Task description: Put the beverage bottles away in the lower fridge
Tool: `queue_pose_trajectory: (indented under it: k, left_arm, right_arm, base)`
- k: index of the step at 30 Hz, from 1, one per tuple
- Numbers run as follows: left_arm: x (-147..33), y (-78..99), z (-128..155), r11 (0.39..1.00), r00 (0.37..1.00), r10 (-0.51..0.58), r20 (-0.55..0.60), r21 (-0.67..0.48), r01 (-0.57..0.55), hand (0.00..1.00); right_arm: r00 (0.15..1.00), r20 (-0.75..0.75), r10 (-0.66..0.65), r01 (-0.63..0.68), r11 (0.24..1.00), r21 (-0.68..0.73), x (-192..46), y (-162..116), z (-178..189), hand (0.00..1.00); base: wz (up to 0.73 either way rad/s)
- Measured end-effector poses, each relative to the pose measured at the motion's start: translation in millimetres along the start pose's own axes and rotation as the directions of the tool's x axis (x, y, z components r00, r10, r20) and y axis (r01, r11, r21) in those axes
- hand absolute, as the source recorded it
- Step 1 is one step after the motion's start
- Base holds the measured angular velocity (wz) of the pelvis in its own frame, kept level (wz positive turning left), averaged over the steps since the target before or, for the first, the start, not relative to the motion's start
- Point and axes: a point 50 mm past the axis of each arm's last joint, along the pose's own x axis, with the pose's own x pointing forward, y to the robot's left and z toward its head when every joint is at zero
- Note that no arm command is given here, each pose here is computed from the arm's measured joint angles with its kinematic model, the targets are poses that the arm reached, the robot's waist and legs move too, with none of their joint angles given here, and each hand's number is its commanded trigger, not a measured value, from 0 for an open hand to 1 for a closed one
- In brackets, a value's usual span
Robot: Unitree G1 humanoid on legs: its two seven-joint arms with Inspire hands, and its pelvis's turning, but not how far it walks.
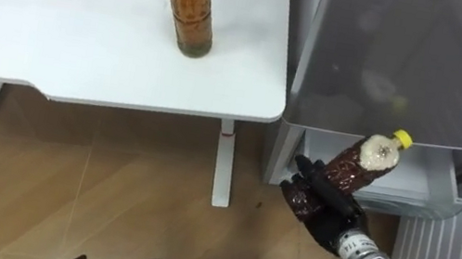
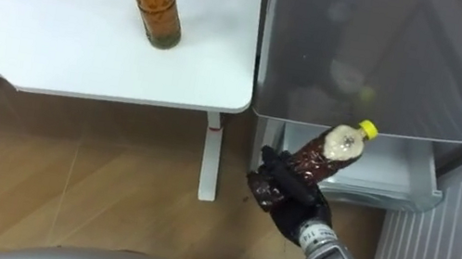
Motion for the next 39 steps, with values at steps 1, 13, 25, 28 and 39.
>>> queue_pose_trajectory:
  k: [1, 13, 25, 28, 39]
  left_arm:
    - [-0.1, -0.2, -1, 1.0, 1.0, -0.001, -0.003, -0.001, 0.001, 0.0]
    - [-1.6, 2.2, -9, 1.0, 1.0, -0.003, -0.016, -0.011, 0.002, 0.0]
    - [-4.7, 9.4, -24, 1.0, 0.998, 0.017, -0.061, -0.006, -0.017, 0.0]
    - [-5.7, 13.6, -28, 0.999, 0.997, 0.025, -0.071, 0.046, -0.022, 0.0]
    - [-6.5, 14.1, -34, 0.995, 0.992, 0.013, -0.125, 0.102, -0.001, 0.0]
  right_arm:
    - [1.0, 0.019, -0.002, 0.001, 1.0, 0.031, 0, 1, 3, 1.0]
    - [0.978, 0.177, -0.11, 0.044, 0.939, 0.342, -4, -11, 22, 1.0]
    - [0.962, 0.179, -0.206, 0.112, 0.895, 0.432, -7, -22, 21, 1.0]
    - [0.956, 0.188, -0.224, 0.117, 0.881, 0.458, -6, -24, 21, 1.0]
    - [0.93, 0.192, -0.313, 0.17, 0.829, 0.533, 4, -32, 34, 1.0]
  base:
    - [0.0]
    - [0.0]
    - [0.02]
    - [0.05]
    - [0.06]
